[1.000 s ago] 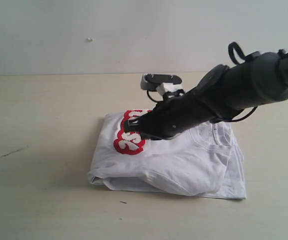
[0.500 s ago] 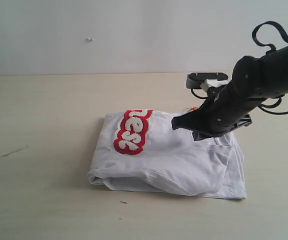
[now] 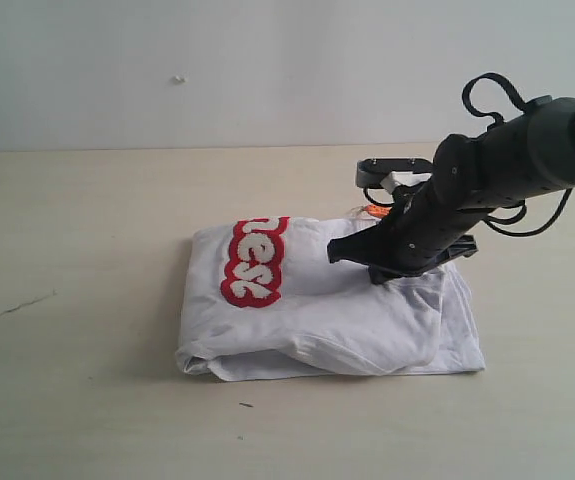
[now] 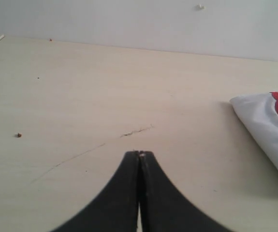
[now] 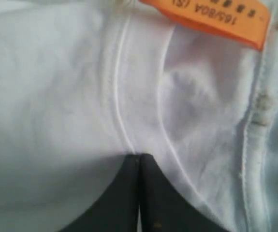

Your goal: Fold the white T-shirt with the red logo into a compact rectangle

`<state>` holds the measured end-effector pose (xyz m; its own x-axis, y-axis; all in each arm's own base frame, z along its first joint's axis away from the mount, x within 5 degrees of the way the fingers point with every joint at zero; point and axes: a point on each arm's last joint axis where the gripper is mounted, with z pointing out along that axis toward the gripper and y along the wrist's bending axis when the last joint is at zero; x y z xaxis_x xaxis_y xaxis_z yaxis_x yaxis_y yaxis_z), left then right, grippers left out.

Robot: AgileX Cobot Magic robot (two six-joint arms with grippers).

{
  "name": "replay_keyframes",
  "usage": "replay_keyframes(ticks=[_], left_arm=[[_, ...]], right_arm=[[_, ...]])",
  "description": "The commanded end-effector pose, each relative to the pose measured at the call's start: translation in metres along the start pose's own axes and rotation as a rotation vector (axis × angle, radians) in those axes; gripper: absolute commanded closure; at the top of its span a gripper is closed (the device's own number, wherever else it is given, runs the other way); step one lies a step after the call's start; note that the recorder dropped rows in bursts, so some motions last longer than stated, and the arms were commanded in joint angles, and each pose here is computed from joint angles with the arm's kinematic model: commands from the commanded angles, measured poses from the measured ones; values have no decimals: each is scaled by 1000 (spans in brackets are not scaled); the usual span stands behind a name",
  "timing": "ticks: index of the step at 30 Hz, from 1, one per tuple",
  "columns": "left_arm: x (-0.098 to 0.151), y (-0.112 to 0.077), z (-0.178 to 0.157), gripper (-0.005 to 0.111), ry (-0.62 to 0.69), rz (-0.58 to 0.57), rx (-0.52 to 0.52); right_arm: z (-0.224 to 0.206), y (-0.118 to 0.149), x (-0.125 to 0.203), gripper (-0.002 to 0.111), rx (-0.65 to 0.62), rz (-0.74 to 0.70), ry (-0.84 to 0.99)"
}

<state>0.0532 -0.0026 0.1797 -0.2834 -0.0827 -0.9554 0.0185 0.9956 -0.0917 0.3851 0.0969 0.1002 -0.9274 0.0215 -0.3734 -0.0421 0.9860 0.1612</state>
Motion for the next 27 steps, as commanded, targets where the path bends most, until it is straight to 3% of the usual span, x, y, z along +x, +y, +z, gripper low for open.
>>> replay_keyframes(ticks=[1, 10, 18, 27], left_arm=[[-1, 0, 0, 107, -14, -8, 3], [-1, 0, 0, 107, -14, -8, 3], [-1, 0, 0, 107, -14, -8, 3], [-1, 0, 0, 107, -14, -8, 3]], right_arm=[[5, 10, 6, 108, -35, -40, 25], [-53, 24, 8, 108, -121, -118, 59], [-35, 10, 48, 108, -89, -57, 112], [-31, 40, 60, 108, -117, -125, 92]])
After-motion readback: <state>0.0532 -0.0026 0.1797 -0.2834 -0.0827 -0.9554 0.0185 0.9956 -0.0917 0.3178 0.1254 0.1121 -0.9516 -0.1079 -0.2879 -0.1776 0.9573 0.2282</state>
